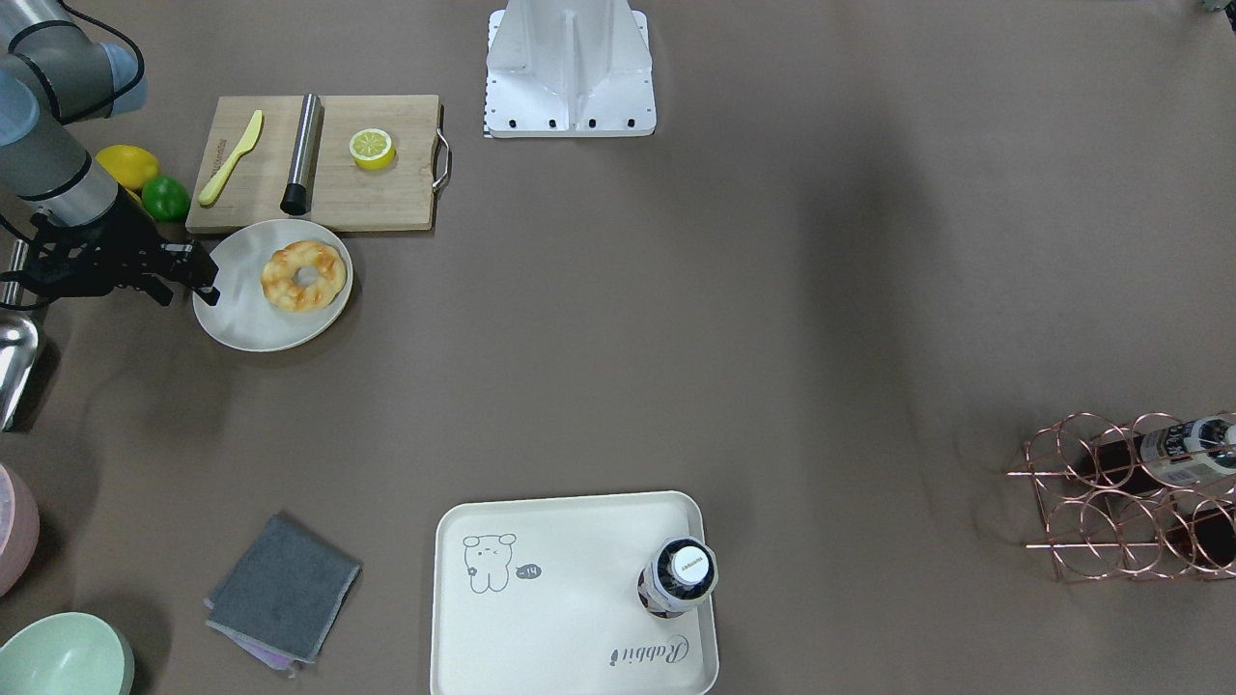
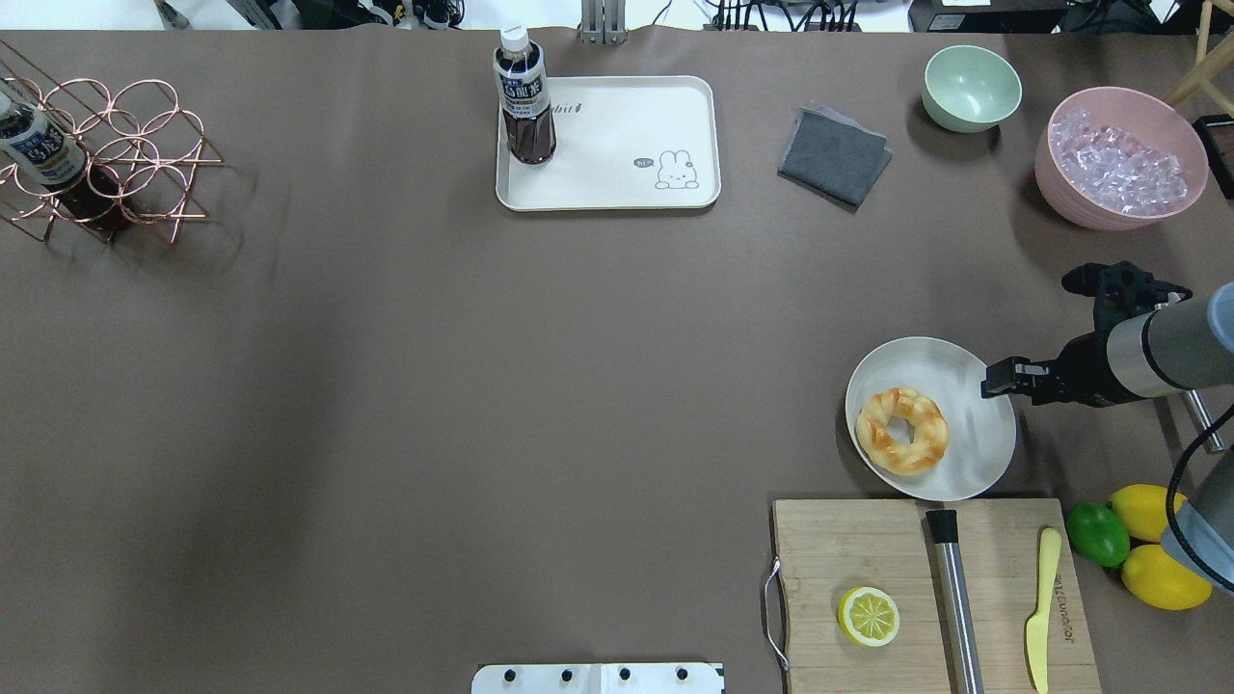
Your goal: Place donut on tray
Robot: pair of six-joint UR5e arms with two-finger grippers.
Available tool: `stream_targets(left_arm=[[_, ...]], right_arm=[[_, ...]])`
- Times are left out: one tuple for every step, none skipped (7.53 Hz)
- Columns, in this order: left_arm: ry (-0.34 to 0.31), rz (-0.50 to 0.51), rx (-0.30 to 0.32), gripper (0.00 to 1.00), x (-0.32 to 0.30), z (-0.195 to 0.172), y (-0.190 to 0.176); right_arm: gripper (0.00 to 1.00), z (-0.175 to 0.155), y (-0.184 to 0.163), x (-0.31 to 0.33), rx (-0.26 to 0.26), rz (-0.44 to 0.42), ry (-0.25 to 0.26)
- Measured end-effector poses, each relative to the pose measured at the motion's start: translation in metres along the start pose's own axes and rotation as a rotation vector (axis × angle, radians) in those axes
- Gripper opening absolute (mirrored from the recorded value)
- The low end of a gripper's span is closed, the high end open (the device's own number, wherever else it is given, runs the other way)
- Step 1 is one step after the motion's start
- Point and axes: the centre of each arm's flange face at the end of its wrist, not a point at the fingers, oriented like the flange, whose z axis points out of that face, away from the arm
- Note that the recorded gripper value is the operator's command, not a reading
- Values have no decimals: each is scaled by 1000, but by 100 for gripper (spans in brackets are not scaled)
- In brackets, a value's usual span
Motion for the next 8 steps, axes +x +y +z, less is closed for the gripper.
stream_targets(left_arm=[[0, 3, 5, 98, 0, 0, 1], [0, 7, 10, 98, -1, 1, 3], [0, 7, 12, 98, -2, 3, 6], [0, 8, 12, 98, -3, 4, 7], [0, 8, 12, 98, -3, 5, 8], [0, 8, 12, 98, -4, 5, 9], [0, 8, 11, 98, -4, 6, 10], [0, 7, 10, 98, -5, 6, 11]], right_arm=[[38, 2, 7, 6, -10, -1, 11], [32, 4, 13, 9, -18, -3, 19], [21, 6, 16, 9, -24, -5, 22], [0, 7, 17, 7, -26, -9, 21], [0, 9, 18, 4, -25, -13, 21], [0, 9, 18, 1, -24, -16, 20], [0, 9, 18, -2, -21, -19, 18], [0, 7, 17, -6, -18, -22, 12]])
